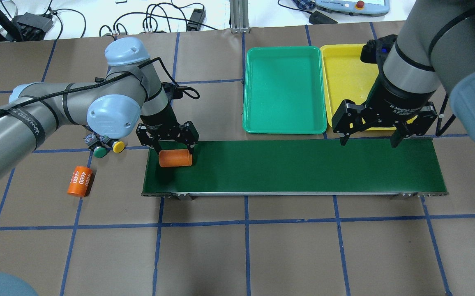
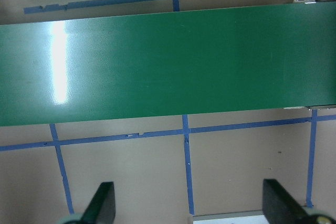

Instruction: Sort buttons by color to trays

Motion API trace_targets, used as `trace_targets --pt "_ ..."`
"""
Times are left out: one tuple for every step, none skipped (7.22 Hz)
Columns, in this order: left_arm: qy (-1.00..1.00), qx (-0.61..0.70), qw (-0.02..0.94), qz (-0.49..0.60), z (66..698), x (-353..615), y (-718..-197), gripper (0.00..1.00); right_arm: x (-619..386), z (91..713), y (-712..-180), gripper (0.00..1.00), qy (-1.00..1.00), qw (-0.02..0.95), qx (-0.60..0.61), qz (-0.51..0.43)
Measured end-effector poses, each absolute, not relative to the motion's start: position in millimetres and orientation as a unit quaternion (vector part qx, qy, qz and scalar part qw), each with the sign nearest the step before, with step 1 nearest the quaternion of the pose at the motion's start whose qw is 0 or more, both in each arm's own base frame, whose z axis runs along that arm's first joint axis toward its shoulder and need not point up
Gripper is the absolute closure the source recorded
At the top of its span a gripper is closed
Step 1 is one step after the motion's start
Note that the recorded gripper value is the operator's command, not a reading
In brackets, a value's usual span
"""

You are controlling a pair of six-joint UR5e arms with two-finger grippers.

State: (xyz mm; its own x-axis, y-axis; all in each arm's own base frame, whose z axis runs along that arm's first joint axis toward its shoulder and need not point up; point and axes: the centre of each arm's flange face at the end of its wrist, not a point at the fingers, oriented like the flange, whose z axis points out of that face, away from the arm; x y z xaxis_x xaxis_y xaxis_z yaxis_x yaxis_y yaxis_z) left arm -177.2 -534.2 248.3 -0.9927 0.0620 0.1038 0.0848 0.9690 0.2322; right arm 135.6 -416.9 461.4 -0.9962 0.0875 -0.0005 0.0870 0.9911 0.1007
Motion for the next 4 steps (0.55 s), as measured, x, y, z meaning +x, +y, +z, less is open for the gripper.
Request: trace_targets --pt "-0.993 -0.038 0.047 -0.104 264.4 -175.8 -536.1 0.00 135.6 460.5 -416.6 0.00 0.998 0.003 0.044 0.051" --pt "-0.994 -0.031 0.048 -0.089 284.5 -163.7 -541.3 0.00 135.7 460.4 -416.3 0.00 0.998 0.003 0.044 0.051" --pt "-0.995 -0.027 0.052 -0.082 301.8 -133.6 -548.1 0.00 135.7 460.2 -416.1 0.00 0.998 0.003 0.044 0.051" --pt "-0.994 -0.044 0.060 -0.081 310.2 -86.0 -552.7 0.00 135.7 460.0 -416.2 0.00 0.998 0.003 0.044 0.052"
